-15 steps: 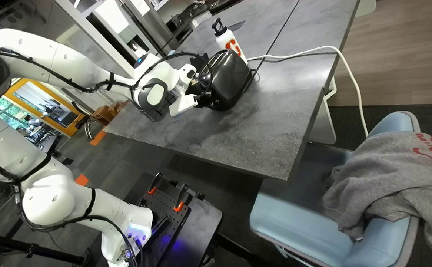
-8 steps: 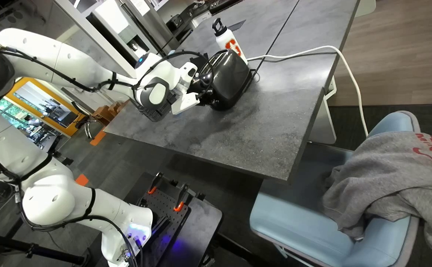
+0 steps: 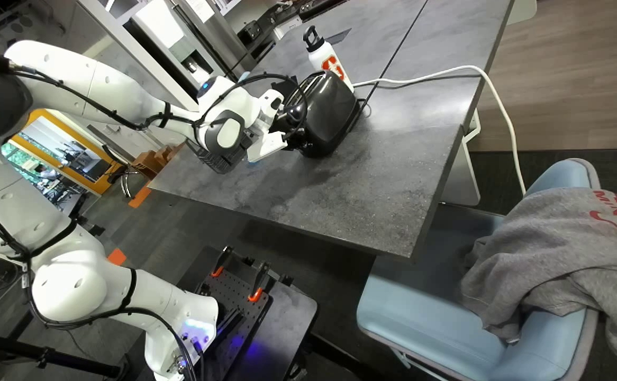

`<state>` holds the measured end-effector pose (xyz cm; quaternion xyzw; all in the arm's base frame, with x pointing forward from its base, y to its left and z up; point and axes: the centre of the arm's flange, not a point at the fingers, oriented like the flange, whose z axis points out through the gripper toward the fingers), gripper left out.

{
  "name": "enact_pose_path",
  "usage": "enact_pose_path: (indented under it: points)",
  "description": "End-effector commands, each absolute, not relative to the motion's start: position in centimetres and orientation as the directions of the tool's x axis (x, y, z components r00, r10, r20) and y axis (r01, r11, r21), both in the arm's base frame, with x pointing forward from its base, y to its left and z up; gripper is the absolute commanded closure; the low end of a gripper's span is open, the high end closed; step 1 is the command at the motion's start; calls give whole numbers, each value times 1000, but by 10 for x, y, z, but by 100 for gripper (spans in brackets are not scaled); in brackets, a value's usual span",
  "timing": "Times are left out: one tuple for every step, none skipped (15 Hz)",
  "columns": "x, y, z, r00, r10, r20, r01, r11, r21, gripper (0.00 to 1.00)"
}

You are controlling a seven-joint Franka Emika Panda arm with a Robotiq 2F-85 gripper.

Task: Move the lever on the bread toaster upwards

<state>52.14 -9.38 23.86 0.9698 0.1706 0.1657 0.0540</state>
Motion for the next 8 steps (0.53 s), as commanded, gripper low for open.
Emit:
enact_pose_path:
  points:
    - [530,-94,236,881,340,328,304,-939,157,100]
    - [529,-94,236,881,336,334,299,-941,158,100]
    - [529,-95,236,880,332,339,293,-943,160,100]
    - [526,-94,238,880,331,341,292,-943,161,100]
    - [523,-94,240,880,331,340,293,-942,162,100]
    - [518,-93,246,886,331,324,292,-942,164,100]
    - [513,-93,251,887,334,319,295,-941,163,100]
    - [508,-93,256,887,335,317,296,-941,166,100]
